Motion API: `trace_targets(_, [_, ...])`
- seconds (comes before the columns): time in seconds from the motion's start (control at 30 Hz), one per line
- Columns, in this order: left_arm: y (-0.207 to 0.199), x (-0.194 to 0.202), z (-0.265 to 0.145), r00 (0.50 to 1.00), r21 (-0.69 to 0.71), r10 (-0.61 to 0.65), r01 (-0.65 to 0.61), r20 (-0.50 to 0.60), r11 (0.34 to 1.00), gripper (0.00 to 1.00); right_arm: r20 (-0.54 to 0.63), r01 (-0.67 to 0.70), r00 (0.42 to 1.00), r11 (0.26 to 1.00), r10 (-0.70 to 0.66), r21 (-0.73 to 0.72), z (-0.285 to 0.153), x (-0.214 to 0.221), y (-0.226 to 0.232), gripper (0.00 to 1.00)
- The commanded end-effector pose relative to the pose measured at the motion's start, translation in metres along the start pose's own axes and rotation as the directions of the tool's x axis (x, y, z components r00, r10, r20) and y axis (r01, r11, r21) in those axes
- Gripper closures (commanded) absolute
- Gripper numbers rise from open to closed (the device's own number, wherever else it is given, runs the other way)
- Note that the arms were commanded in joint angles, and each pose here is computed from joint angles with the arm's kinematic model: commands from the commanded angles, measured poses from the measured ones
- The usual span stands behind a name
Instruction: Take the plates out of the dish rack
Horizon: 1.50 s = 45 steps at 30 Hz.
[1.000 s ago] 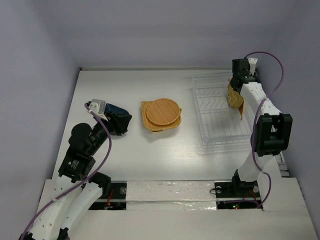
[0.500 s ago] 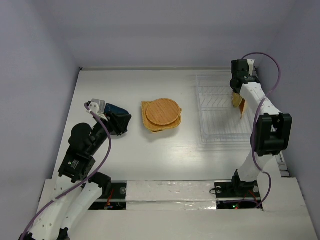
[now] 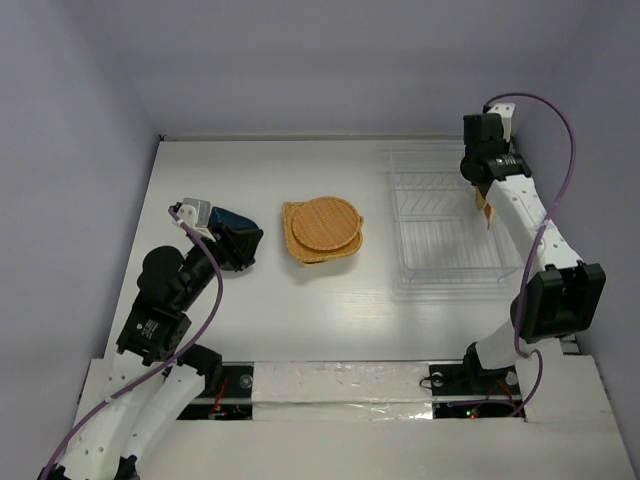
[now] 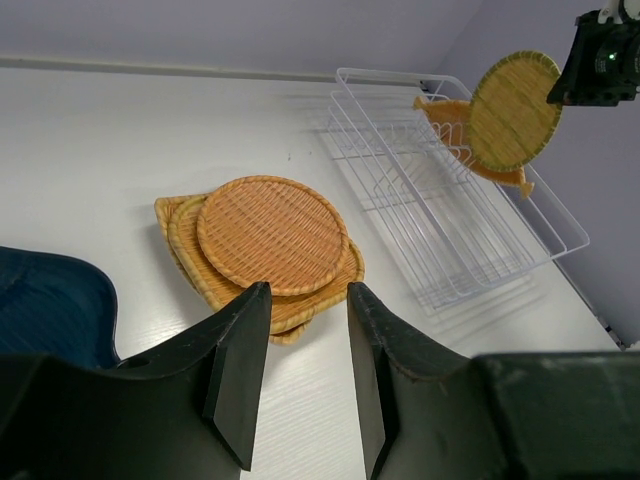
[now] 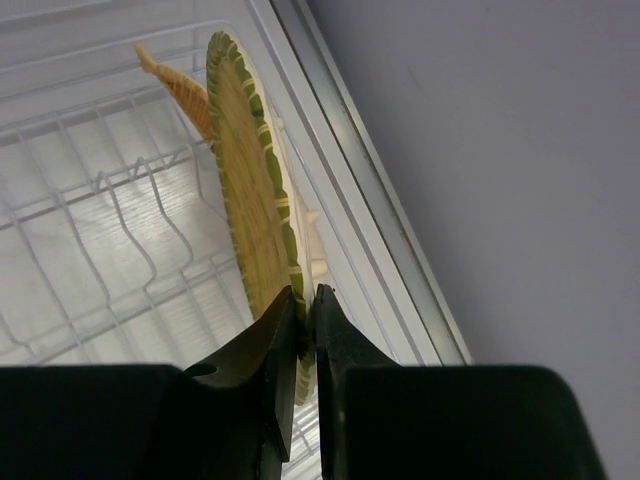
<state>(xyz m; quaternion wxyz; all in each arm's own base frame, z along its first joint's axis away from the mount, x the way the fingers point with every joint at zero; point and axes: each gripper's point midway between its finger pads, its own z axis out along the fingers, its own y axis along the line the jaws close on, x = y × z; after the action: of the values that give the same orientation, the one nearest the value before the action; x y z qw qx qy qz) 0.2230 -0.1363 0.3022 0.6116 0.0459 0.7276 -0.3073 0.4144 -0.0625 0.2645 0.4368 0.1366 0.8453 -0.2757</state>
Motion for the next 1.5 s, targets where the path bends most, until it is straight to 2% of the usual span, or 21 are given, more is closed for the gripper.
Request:
trace_targets(0.0, [-0.004, -0.009, 0.0, 0.999, 0.016, 0.009, -0.01, 0.036, 1.0, 0.67, 0.196, -0.173, 0.965, 0.985, 0.172, -0.013, -0.045, -0.058, -0.019, 1.0])
trace_targets(0.17, [-0.004, -0.009, 0.0, 0.999, 0.016, 0.009, -0.01, 0.038, 1.0, 0.67, 0.247, -0.179, 0.948, 0.979, 0.199, -0.1, -0.086, -0.073, -0.015, 1.0])
trace_targets(0.33, [-0.002, -0.01, 0.001, 0.999, 0.009, 0.009, -0.009, 0.037, 1.0, 0.67, 0.229, -0.17, 0.953, 0.976, 0.198, -0.136, -0.088, -0.067, -0.007, 1.0])
trace_targets(0.4, [-0.002, -0.01, 0.001, 0.999, 0.009, 0.009, -0.009, 0.037, 1.0, 0.67, 0.223, -0.183, 0.948, 0.963, 0.226, -0.196, -0.091, -0.064, 0.002, 1.0])
trace_targets(0.5, [0.0, -0.01, 0.002, 0.999, 0.003, 0.008, -0.009, 0.038, 1.0, 0.66, 0.19, -0.19, 0.936, 0.877, 0.297, -0.441, -0.114, -0.066, 0.042, 1.0])
trace_targets(0.53, [0.0, -0.01, 0.002, 0.999, 0.003, 0.007, -0.007, 0.037, 1.0, 0.66, 0.161, -0.169, 0.938, 0.811, 0.306, -0.56, -0.127, -0.065, 0.063, 1.0])
trace_targets(0.63, [0.0, -0.01, 0.002, 0.999, 0.001, 0.007, -0.007, 0.037, 1.0, 0.66, 0.097, -0.15, 0.935, 0.63, 0.34, -0.762, -0.168, -0.063, 0.113, 1.0])
trace_targets(0.7, [0.003, -0.011, 0.002, 0.999, -0.01, 0.006, -0.006, 0.042, 1.0, 0.67, 0.047, -0.166, 0.925, 0.515, 0.376, -0.841, -0.189, -0.066, 0.138, 1.0])
trace_targets(0.73, [0.003, -0.011, 0.002, 0.999, -0.013, 0.007, -0.006, 0.043, 1.0, 0.67, 0.01, -0.156, 0.932, 0.43, 0.361, -0.889, -0.203, -0.062, 0.153, 1.0])
trace_targets(0.77, [0.003, -0.011, 0.001, 0.999, -0.012, 0.007, -0.006, 0.044, 1.0, 0.69, -0.016, -0.162, 0.931, 0.374, 0.364, -0.913, -0.208, -0.06, 0.17, 1.0])
trace_targets(0.8, [0.003, -0.011, 0.002, 0.999, -0.012, 0.006, -0.006, 0.043, 1.0, 0.84, -0.071, -0.198, 0.928, 0.324, 0.366, -0.925, -0.211, -0.057, 0.181, 1.0])
trace_targets(0.83, [0.003, -0.011, 0.002, 0.999, -0.012, 0.008, -0.008, 0.044, 1.0, 0.93, -0.108, -0.199, 0.936, 0.254, 0.334, -0.946, -0.221, -0.049, 0.194, 1.0])
trace_targets(0.87, [0.005, -0.011, 0.002, 0.999, -0.018, 0.006, -0.006, 0.043, 1.0, 1.0, -0.134, -0.215, 0.936, 0.225, 0.326, -0.95, -0.217, -0.046, 0.208, 1.0])
trace_targets(0.93, [0.007, -0.01, 0.002, 0.999, -0.032, 0.004, -0.003, 0.045, 0.999, 1.0, -0.201, -0.247, 0.937, 0.135, 0.285, -0.96, -0.227, -0.036, 0.226, 1.0])
trace_targets(1.07, [0.008, -0.011, 0.002, 0.999, -0.036, 0.001, 0.0, 0.046, 0.999, 1.0, -0.271, -0.291, 0.936, 0.058, 0.223, -0.955, -0.229, -0.019, 0.258, 1.0])
trace_targets(1.1, [0.007, -0.011, 0.002, 0.999, -0.034, 0.0, 0.002, 0.047, 0.999, 0.91, -0.304, -0.319, 0.933, 0.049, 0.192, -0.947, -0.227, -0.007, 0.269, 1.0])
trace_targets(1.2, [0.006, -0.012, 0.001, 0.999, -0.03, 0.001, 0.001, 0.05, 1.0, 0.75, -0.339, -0.346, 0.923, 0.008, 0.181, -0.938, -0.226, 0.003, 0.285, 1.0])
trace_targets(1.3, [0.004, -0.012, 0.001, 0.999, -0.02, 0.002, -0.001, 0.05, 1.0, 0.69, -0.377, -0.38, 0.914, -0.007, 0.147, -0.925, -0.219, 0.021, 0.297, 1.0])
trace_targets(1.47, [0.003, -0.01, 0.002, 0.999, -0.01, 0.002, -0.001, 0.042, 1.0, 0.67, -0.433, -0.432, 0.897, -0.035, 0.09, -0.901, -0.212, 0.047, 0.313, 1.0])
